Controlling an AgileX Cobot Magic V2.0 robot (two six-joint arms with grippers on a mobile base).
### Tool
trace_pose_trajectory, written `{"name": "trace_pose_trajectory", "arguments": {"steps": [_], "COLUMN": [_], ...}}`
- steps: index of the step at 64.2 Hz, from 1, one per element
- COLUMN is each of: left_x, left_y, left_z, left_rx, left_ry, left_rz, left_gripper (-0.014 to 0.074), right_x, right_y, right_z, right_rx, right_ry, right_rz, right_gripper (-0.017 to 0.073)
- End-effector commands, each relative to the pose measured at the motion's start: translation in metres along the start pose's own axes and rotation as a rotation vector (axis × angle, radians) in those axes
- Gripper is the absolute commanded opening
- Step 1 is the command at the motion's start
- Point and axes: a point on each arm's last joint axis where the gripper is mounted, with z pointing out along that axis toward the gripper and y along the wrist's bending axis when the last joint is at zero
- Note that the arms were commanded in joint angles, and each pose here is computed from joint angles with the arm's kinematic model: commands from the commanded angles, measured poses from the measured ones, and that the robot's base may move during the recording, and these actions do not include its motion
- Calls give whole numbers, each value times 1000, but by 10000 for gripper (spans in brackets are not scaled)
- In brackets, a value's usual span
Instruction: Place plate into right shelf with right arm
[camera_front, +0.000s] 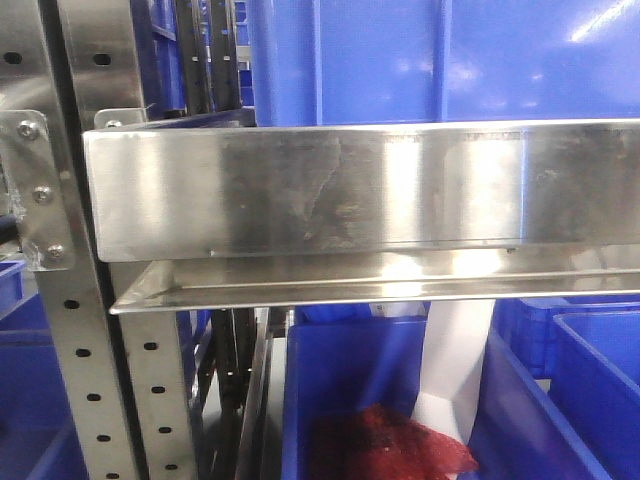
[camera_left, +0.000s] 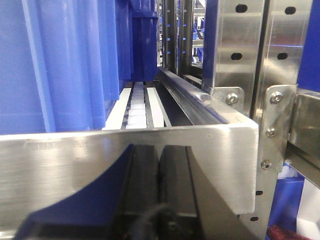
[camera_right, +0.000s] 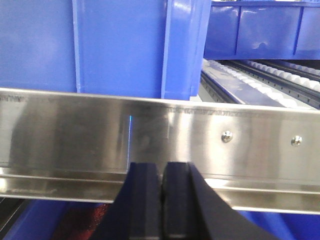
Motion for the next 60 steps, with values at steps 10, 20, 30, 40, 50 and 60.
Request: {"name": "trace_pose_trajectory", "arguments": {"steps": [10, 20, 30, 40, 50, 60], "left_x": [-5, -5, -5, -5, -5, -5], "left_y": [2, 2, 2, 2, 2, 2], "left_z": [-1, -1, -1, -1, -1, -1], "left_rx": [-24, -24, -24, -24, -24, -24], "left_ry": [-88, -88, -88, -88, -88, -88], "left_rz": [-4, -4, -4, -4, -4, -4], "left_gripper": [-47, -47, -47, -47, -47, -47], "right_x": [-11, -11, -11, -11, -11, -11], "right_y": [-1, -1, -1, -1, -1, -1], "right_z": [-2, -2, -2, -2, -2, -2], "right_rx": [13, 13, 13, 13, 13, 13], "right_ry": [-116, -116, -116, -116, -116, -116], "right_rz": [-6, -6, -6, -6, -6, -6], "right_gripper": [55, 55, 55, 55, 55, 55]}}
